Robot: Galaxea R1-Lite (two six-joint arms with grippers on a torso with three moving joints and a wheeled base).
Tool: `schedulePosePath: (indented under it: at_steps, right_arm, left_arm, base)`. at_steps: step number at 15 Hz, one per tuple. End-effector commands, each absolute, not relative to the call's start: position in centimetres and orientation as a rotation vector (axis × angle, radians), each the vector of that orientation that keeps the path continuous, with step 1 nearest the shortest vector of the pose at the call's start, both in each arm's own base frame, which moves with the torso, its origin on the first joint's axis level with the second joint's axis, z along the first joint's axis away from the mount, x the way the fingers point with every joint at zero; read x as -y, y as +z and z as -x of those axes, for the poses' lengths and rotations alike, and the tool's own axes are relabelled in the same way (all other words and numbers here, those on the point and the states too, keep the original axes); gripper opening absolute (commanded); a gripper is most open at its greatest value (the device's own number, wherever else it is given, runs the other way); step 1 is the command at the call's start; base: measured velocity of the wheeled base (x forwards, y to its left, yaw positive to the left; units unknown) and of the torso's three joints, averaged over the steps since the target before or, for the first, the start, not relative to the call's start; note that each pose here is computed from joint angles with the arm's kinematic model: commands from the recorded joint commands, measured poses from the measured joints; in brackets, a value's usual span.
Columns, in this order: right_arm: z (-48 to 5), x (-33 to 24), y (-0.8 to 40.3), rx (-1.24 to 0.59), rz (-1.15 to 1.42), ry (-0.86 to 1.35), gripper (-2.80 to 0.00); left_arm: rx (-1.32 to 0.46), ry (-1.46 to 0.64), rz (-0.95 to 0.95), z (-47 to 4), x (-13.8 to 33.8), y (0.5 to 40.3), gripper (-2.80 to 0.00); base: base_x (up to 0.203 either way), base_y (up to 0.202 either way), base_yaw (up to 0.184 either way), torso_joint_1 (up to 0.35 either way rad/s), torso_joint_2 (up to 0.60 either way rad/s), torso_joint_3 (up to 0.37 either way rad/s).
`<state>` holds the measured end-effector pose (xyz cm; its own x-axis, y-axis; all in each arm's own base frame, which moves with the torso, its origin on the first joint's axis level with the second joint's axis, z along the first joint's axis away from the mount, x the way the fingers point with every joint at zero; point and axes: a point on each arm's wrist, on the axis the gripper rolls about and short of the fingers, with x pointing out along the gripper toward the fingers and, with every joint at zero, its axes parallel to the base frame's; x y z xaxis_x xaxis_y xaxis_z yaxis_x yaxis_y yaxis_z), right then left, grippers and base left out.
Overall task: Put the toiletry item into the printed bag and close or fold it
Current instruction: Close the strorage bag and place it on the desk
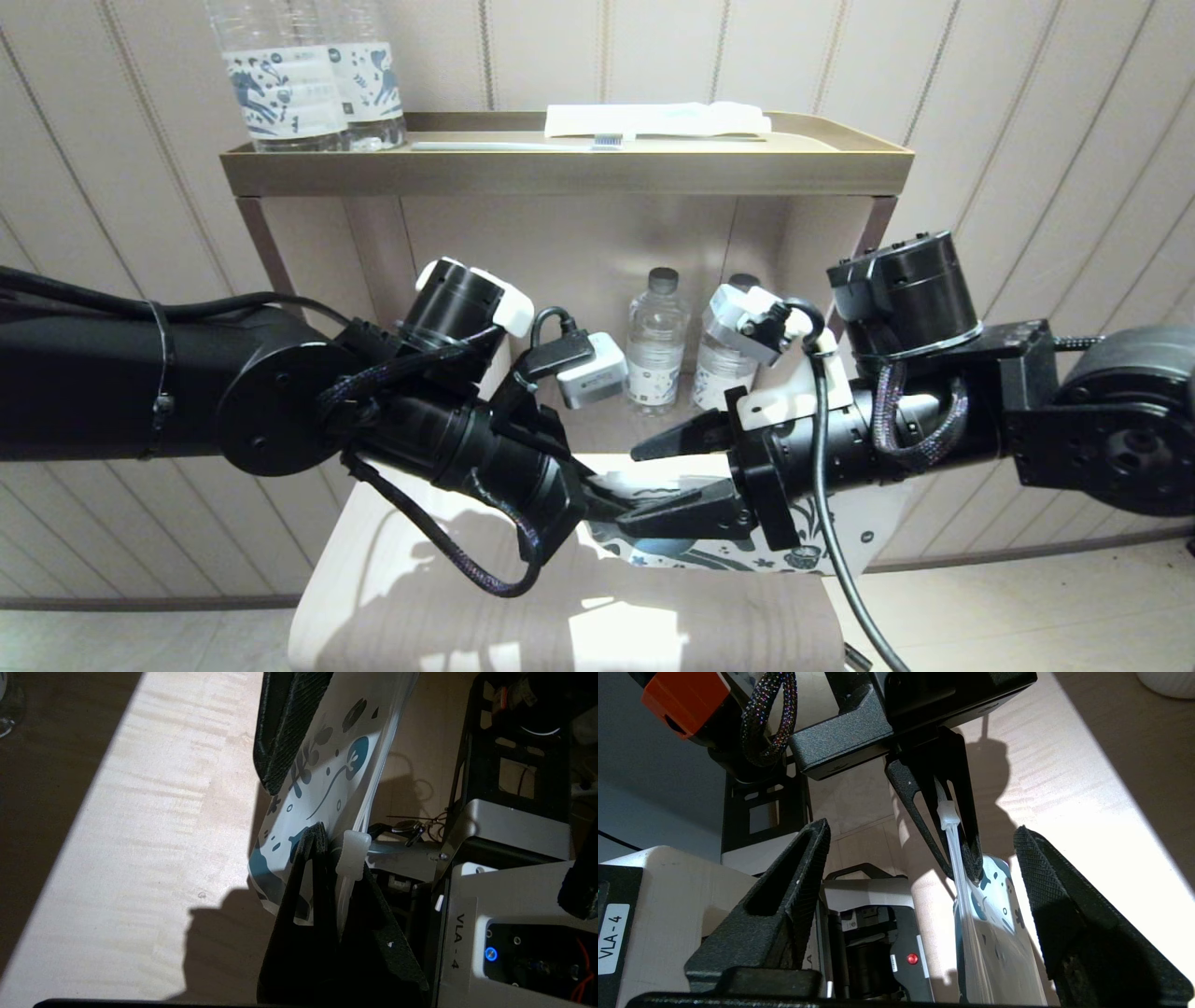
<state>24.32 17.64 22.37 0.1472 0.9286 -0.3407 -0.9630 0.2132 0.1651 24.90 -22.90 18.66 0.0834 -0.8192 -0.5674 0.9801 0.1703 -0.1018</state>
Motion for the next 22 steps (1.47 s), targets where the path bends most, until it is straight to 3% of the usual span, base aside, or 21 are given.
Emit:
schedulePosePath:
  at_steps: [1,22]
  right_arm:
    - [-24.49,-17.93,22.05,-0.42,0.097,1.373,0.0]
    - [-24.36,-18.45,21.84,-0.429,0.096,1.39,0.0]
  left_arm:
    - [-0.576,-1.386,-0.343,-24.86,22.87,18.56,-2.8]
    - [-0.584,-1.387,-0.341,-24.83,22.85,18.33,-2.8]
  base:
    - [0.0,0.0,0.0,0.0,0.0,0.0]
    - [0.0,0.0,0.0,0.0,0.0,0.0]
